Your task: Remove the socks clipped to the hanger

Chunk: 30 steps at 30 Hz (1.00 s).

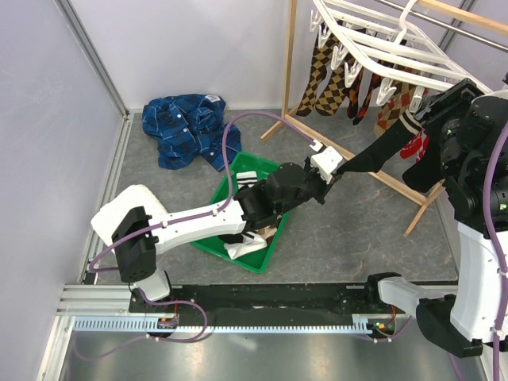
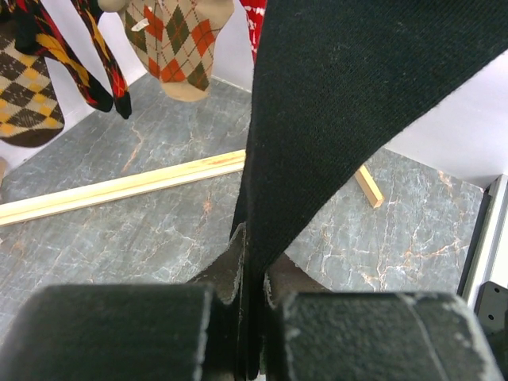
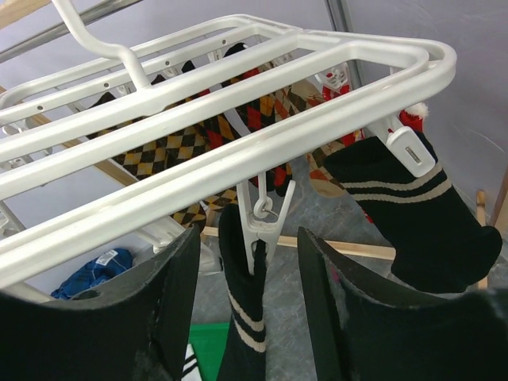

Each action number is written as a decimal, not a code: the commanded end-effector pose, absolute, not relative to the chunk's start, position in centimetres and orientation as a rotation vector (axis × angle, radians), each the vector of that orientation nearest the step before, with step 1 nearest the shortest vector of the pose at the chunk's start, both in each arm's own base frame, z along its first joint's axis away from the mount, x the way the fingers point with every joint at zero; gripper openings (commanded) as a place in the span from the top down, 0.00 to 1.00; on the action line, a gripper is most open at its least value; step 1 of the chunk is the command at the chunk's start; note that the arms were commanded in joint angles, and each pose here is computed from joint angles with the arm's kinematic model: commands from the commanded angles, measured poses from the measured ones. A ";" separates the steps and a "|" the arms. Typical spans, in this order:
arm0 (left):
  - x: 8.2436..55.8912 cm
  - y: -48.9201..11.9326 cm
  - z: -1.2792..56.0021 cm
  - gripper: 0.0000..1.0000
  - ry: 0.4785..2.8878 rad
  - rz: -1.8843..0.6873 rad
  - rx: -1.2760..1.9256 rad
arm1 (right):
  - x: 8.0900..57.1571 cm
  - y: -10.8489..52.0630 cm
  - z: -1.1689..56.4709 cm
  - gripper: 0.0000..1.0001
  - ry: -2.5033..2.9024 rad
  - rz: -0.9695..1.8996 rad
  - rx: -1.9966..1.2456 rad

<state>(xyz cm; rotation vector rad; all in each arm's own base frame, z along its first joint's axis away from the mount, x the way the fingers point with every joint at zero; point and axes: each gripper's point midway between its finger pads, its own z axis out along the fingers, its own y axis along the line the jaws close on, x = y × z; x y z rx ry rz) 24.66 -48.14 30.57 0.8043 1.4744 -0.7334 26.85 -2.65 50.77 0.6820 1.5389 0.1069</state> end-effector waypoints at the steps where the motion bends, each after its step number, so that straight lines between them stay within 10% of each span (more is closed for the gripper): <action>1: 24.8 -48.2 32.2 0.98 1.414 -0.719 0.781 | 26.7 -3.2 51.9 0.42 1.484 0.100 0.700; 30: 24.6 -48.8 32.6 0.98 1.419 -0.748 0.787 | 29.0 -4.6 51.0 0.46 1.417 0.011 0.723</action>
